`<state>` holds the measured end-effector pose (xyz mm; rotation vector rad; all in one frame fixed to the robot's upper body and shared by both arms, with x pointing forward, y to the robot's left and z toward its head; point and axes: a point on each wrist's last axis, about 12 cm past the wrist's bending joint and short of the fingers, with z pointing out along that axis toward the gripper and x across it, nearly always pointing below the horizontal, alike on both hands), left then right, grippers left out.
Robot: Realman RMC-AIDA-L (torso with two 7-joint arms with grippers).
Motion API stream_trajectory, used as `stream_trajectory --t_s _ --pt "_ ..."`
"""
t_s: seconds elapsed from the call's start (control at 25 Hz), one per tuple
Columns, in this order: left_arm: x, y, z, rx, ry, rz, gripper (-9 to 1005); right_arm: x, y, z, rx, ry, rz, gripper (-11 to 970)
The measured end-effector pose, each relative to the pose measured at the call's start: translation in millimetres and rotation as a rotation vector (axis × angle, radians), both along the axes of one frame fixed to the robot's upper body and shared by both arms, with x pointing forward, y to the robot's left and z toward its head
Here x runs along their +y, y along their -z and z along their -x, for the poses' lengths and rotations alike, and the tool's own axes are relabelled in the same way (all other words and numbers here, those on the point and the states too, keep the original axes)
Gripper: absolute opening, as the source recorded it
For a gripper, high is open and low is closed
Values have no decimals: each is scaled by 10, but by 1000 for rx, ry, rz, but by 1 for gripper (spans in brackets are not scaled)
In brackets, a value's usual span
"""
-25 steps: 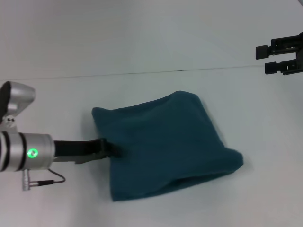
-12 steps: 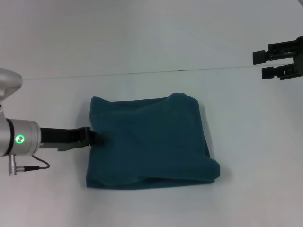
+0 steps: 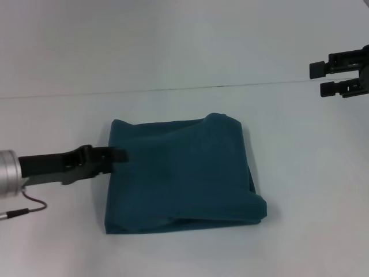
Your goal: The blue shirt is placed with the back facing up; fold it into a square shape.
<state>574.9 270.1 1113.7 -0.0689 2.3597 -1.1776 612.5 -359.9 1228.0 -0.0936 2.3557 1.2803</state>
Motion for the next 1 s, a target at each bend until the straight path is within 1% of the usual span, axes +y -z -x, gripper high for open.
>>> stream_trajectory --t_s 0.08,0.16,0.24,0.28,0.36,0.48,0.52,0.64,0.68,0.72,0.8,0.88,0.92,1.0 --pt "-147 10 95 -7 68 108 400 2 4 3 1 -1 -1 798" --pt "-294 84 156 18 119 186 444 1 7 6 2 -1 -1 798" --pt "-447 210 200 64 150 234 487 -5 13 11 2 0 -1 798" --pt "-518 270 208 83 157 243 509 -8 16 14 3 0 -1 798" --pt "-622 386 185 111 148 232 589 -16 25 21 5 2 -1 798" --pt "-685 488 143 128 125 194 708 -29 39 33 8 4 0 798" --pt "-691 515 132 132 117 175 707 -30 41 37 8 3 0 798" --pt "-672 541 114 139 108 138 706 -32 48 48 12 -2 0 799" --pt "-660 520 110 134 114 141 707 -32 51 52 12 -5 2 799" --pt "-622 466 121 116 126 169 707 -32 54 55 11 -9 5 799" --pt "-508 297 167 36 164 245 708 -26 48 70 -17 -39 15 799" --pt "-337 114 252 -94 223 300 708 -4 47 96 -92 -105 36 799" --pt "-270 60 284 -144 248 303 708 15 66 113 -140 -146 49 799" --pt "-101 16 384 -258 322 251 708 86 177 163 -232 -232 79 798"
